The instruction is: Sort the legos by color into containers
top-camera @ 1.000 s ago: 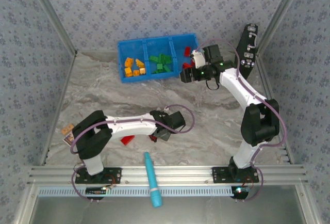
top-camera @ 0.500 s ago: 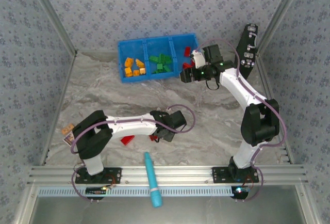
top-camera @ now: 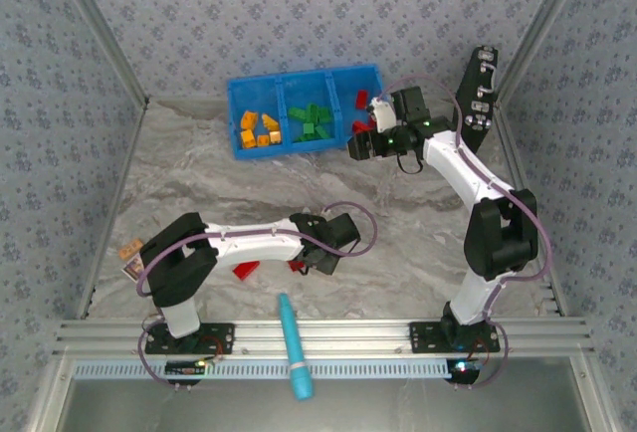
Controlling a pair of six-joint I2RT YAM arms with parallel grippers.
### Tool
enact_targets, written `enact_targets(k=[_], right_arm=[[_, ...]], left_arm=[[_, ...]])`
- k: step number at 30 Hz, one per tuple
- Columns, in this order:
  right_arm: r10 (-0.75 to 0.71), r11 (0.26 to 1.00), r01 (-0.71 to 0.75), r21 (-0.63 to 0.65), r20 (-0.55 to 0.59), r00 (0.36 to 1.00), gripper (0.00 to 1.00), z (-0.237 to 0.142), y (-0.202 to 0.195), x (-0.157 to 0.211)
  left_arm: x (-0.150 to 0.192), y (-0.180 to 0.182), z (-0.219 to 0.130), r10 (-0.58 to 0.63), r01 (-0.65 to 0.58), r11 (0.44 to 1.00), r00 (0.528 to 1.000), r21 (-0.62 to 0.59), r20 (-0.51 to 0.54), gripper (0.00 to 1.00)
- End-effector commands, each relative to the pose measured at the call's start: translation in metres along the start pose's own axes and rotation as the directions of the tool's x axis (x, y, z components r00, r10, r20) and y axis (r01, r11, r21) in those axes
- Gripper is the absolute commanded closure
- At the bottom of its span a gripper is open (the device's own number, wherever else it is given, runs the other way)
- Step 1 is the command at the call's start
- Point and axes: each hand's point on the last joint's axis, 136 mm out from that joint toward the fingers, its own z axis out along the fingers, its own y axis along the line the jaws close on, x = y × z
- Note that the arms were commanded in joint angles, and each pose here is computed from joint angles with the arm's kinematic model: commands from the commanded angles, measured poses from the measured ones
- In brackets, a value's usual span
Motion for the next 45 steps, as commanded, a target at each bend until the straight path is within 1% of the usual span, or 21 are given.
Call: enact_targets(k=[1,5,13,22,24,25,28,29,32,35,36,38,40,43,45], right_arm=[[0.016,1.000,-0.016,0.007,0.006,1.000,0.18,-0.002,-0.003,-0.007],[0.016,1.000,-0.016,0.012,0.006,1.000,0.18,-0.002,-0.004,-0.007],[0.018,1.000,-0.019,0.019,0.009,1.000,0.19,-0.004,-0.007,-0.008],[0.023,0.999,-0.023,0.024,0.014,1.000,0.19,-0.004,-0.008,-0.010],[0.026,0.999,-0.026,0.025,0.013,1.000,0.19,-0.004,-0.009,-0.009],[0.027,0.999,-0.027,0.027,0.013,1.000,0.19,-0.004,-0.010,-0.009],[0.029,0.999,-0.029,0.034,0.010,1.000,0.19,-0.003,-0.012,-0.008],[0.027,0.999,-0.027,0.036,0.009,1.000,0.19,-0.003,-0.012,-0.008],[0.023,0.998,-0.023,0.051,0.005,1.000,0.19,-0.004,-0.015,-0.006],[0.027,0.998,-0.027,0.063,0.004,1.000,0.18,-0.009,-0.017,-0.005],[0.024,0.998,-0.024,0.057,0.002,1.000,0.17,-0.011,-0.015,-0.004],[-0.011,0.999,0.011,0.035,-0.009,1.000,0.16,-0.013,-0.004,0.003],[-0.048,0.998,0.049,0.030,-0.032,0.998,0.13,-0.013,0.006,0.016],[-0.047,0.999,0.046,-0.012,-0.074,0.996,0.09,-0.006,0.022,0.038],[-0.024,1.000,0.022,-0.020,-0.112,0.993,0.07,0.001,0.034,0.053]], left_arm=[[0.004,-0.010,0.000,-0.013,0.013,0.999,1.000,0.042,-0.021,0.41],[0.007,-0.016,0.003,-0.010,0.012,0.998,0.999,0.063,-0.039,0.43],[0.015,-0.025,0.009,-0.018,0.025,0.995,0.997,0.099,-0.079,0.53],[0.018,-0.027,0.014,-0.025,0.035,0.994,0.995,0.107,-0.094,0.65],[0.015,-0.026,0.012,-0.026,0.034,0.995,0.996,0.098,-0.084,0.68],[0.012,-0.024,0.010,-0.025,0.031,0.995,0.997,0.090,-0.071,0.71],[-0.002,-0.012,-0.003,-0.028,0.029,0.998,1.000,0.048,-0.007,0.80],[-0.008,-0.008,-0.008,-0.035,0.034,0.998,0.999,0.046,0.014,0.80],[-0.030,0.018,-0.028,-0.084,0.082,0.996,0.994,0.033,0.076,0.81],[-0.060,0.061,-0.057,-0.152,0.150,0.988,0.973,0.025,0.171,0.81],[-0.073,0.079,-0.069,-0.178,0.177,0.984,0.960,0.026,0.215,0.81],[-0.099,0.115,-0.091,-0.220,0.222,0.975,0.928,0.028,0.302,0.81],[-0.127,0.157,-0.109,-0.260,0.274,0.961,0.880,0.020,0.397,0.81],[-0.164,0.215,-0.118,-0.307,0.354,0.935,0.817,-0.004,0.489,0.81],[-0.187,0.244,-0.114,-0.317,0.387,0.922,0.787,-0.023,0.530,0.81]])
